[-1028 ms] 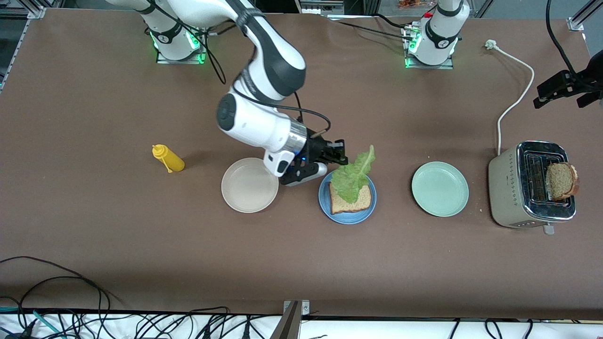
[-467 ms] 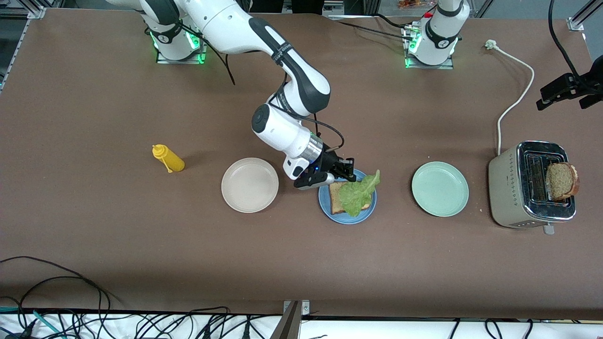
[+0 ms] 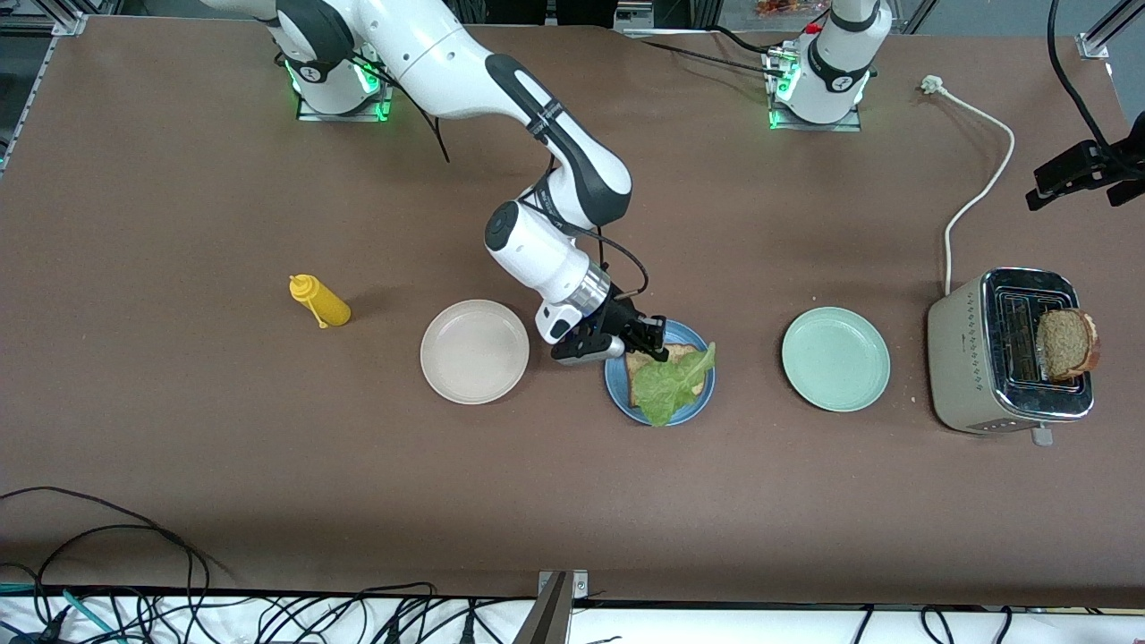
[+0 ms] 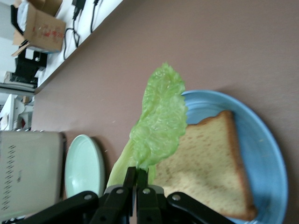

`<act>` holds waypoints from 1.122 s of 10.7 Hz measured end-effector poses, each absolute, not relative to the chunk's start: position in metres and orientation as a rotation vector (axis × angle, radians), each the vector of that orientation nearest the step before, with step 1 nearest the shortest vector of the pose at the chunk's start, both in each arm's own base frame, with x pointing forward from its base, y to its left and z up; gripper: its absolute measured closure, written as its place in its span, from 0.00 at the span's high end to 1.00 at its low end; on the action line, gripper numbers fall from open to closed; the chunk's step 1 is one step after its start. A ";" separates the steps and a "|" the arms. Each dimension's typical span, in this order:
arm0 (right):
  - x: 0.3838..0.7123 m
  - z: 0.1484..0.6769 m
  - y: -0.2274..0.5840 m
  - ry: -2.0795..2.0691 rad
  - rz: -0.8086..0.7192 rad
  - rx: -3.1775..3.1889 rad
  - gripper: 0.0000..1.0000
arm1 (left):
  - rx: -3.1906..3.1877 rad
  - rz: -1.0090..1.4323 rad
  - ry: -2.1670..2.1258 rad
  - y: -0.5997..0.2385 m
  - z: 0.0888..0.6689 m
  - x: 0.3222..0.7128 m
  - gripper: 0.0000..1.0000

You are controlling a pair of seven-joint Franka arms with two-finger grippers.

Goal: Make sandwich in blue plate with both arms
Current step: 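Carry the lettuce leaf with the right gripper over the bread, then lower the lettuce onto the bread and open the right gripper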

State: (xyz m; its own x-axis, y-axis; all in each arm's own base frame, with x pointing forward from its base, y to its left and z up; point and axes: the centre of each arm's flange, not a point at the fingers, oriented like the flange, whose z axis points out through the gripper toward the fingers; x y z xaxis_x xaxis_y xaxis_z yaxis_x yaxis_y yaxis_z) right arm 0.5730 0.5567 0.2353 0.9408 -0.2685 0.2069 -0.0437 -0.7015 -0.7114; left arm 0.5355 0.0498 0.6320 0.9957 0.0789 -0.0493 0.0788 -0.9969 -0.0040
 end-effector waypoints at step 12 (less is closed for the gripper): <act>0.562 0.209 0.561 0.265 -0.415 -2.317 0.04 | -3.133 0.100 -0.180 0.069 0.625 0.538 1.00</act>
State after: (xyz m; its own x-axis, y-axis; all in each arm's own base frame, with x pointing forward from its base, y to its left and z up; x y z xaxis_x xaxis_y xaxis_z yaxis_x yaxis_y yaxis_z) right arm 0.5618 0.5611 0.2089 0.9257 -0.3105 0.2161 -0.0657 -0.6944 -0.7166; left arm 0.5379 0.0690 0.6246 0.9914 0.1147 -0.0636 0.1146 -0.9934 -0.0050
